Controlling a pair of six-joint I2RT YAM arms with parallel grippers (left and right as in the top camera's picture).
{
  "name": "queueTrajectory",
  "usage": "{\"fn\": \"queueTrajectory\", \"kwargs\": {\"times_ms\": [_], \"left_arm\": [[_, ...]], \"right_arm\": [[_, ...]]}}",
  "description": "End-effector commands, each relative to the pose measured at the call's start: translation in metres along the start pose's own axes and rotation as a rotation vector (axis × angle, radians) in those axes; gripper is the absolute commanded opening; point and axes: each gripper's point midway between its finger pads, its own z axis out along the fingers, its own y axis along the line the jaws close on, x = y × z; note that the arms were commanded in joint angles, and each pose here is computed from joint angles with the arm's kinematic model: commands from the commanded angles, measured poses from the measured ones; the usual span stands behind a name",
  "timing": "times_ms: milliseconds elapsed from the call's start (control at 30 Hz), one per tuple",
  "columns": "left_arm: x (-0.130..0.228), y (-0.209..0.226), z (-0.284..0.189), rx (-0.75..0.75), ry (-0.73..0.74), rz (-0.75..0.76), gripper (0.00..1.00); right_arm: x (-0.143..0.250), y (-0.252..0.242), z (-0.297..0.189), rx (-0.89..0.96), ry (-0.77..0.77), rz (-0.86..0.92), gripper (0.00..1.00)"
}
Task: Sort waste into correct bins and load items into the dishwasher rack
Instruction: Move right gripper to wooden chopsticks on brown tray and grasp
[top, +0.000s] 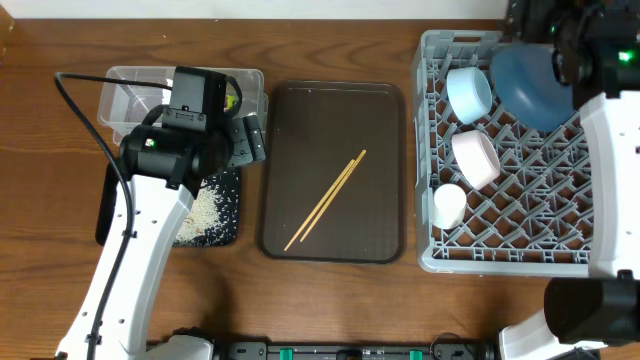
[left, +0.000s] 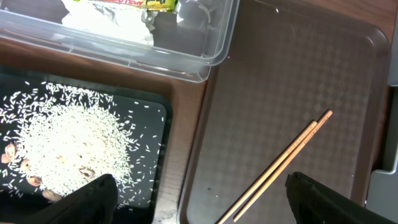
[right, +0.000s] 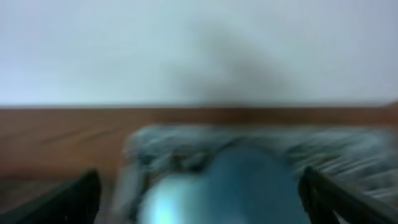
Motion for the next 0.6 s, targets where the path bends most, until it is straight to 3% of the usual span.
{"fn": "queueTrajectory", "kwargs": {"times_ms": [0,133,300,433,567], "left_arm": [[-0.003,0.003,0.000,-0.016,-0.009,0.010,0.89],[-0.003,0.003,0.000,-0.016,-0.009,0.010,0.89],[-0.003,0.003,0.000,-0.016,-0.009,0.010,0.89],[-0.003,0.003,0.000,-0.016,-0.009,0.010,0.89],[-0.003,0.003,0.000,-0.016,-0.009,0.010,0.89]], "right_arm": [[0.030,0.074,-0.001,-0.403,0.167,0.224,0.96],[0.062,0.121,-0.001,-0.508,0.288,0.233,0.91],[0.123,0.172,0.008,-0.423,0.431,0.177,0.89],[0.179,0.194,0.017,-0.274,0.521,0.195,0.80],[0.227,0.206,0.023,-0.183,0.577,0.230,0.63]]}}
